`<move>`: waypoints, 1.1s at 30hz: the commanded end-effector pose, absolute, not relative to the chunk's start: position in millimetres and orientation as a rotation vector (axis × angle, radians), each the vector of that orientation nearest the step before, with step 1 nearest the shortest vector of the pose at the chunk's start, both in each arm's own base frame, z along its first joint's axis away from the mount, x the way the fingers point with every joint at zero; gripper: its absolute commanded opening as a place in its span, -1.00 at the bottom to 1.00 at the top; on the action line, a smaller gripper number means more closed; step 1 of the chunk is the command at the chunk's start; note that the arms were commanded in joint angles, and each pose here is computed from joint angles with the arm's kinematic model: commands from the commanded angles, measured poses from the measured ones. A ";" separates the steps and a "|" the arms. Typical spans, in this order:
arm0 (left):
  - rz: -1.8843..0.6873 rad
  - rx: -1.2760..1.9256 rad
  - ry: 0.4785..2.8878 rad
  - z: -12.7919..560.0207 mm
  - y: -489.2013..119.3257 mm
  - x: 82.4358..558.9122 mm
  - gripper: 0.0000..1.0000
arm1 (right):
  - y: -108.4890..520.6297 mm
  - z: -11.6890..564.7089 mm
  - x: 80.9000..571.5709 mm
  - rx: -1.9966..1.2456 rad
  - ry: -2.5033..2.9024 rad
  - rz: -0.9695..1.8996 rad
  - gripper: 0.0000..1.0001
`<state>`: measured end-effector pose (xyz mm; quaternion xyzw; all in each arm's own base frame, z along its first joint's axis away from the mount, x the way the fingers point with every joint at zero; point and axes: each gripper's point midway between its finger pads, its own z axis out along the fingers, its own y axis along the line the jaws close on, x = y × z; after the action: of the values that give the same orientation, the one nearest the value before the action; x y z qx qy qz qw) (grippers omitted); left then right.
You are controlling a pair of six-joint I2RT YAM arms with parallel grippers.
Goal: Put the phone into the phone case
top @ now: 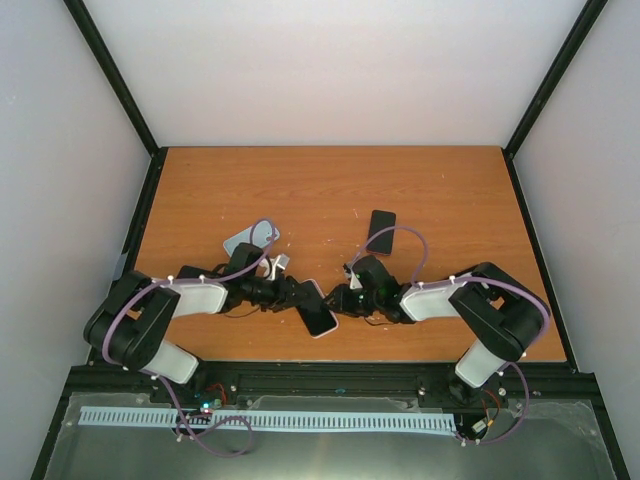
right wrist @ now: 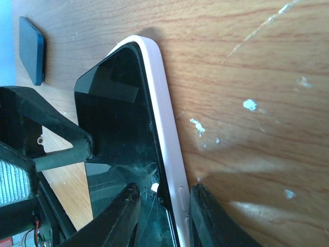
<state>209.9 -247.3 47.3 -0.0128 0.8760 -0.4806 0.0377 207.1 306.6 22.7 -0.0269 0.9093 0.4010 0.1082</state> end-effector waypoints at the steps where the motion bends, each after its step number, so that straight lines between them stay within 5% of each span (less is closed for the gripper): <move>1: -1.385 -0.062 2.679 55.7 -245.5 220.5 -0.07 | 281.8 -2.8 194.2 -0.006 2.776 1.043 -0.46; 18: -1.355 -0.211 2.691 47.5 -229.2 203.9 -0.11 | 289.6 2.6 183.7 -0.064 2.765 1.123 -0.54; 27: -1.399 -0.159 2.682 46.1 -242.0 216.7 -0.66 | 299.7 4.3 182.5 -0.103 2.751 1.159 -0.54; 33: -1.379 -0.109 2.686 43.2 -252.2 235.7 -0.81 | 301.7 13.0 190.2 -0.026 2.688 1.201 -0.59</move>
<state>214.8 -233.5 26.8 -0.0778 0.8976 -0.4324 0.0341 197.2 305.1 22.1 -0.0264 0.9056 0.4098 0.1060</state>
